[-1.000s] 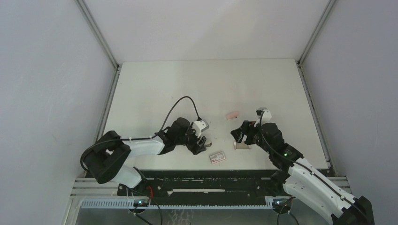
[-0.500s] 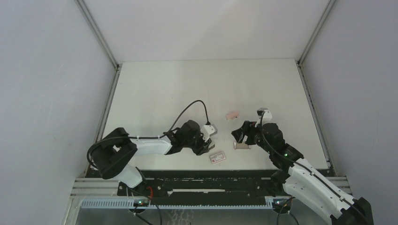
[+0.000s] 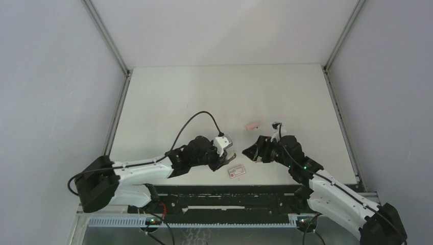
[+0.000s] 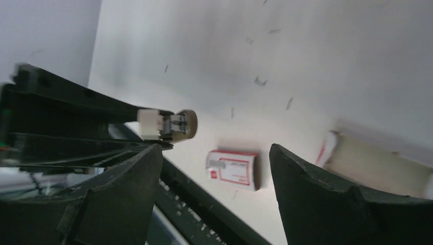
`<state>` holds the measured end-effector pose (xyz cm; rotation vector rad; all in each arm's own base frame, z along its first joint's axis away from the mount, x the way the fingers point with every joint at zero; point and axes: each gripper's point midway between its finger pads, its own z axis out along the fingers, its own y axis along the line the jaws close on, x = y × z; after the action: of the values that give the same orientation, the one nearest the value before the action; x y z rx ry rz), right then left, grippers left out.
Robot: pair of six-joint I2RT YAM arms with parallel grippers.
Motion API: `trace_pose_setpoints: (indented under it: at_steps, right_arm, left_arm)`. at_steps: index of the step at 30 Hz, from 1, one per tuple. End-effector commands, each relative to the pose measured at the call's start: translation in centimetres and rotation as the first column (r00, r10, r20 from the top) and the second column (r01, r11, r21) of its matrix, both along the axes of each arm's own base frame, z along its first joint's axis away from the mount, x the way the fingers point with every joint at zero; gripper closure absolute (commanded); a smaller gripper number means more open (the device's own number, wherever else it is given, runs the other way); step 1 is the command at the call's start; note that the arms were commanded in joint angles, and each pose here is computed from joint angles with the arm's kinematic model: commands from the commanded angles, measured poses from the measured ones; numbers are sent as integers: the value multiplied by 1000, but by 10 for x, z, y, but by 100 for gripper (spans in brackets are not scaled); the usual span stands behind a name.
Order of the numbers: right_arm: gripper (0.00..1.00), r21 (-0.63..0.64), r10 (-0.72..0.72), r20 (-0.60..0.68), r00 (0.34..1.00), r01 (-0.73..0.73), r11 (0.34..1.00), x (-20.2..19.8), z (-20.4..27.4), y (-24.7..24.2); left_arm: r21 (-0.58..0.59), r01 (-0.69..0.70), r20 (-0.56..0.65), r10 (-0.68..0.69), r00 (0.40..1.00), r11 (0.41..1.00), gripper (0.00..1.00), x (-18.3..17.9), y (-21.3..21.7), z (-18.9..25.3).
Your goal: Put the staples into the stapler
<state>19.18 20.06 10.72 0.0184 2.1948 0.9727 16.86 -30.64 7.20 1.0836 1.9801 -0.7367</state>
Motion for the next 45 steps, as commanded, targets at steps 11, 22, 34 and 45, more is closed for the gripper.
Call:
trace_pose_setpoints:
  at_steps: [11,22,34,45]
  right_arm:
    - [14,347,200,3,980,-189,918,-27,56,62]
    - [18,311,221,-57,974,-193,931,-31,51,75]
    - [100,290,179,-60,982,-154,944,-27,49,75]
    - [5,53,39,92,995,-44,998,12,50,29]
  left_arm:
    - [-197,54,45,-46,998,979,100,-19,-28,63]
    - [-227,75,73,-59,996,971,100,-25,-35,76]
    - [-226,78,84,-61,995,971,91,-27,-37,78]
    - [-85,-196,110,205,973,977,100,29,-11,57]
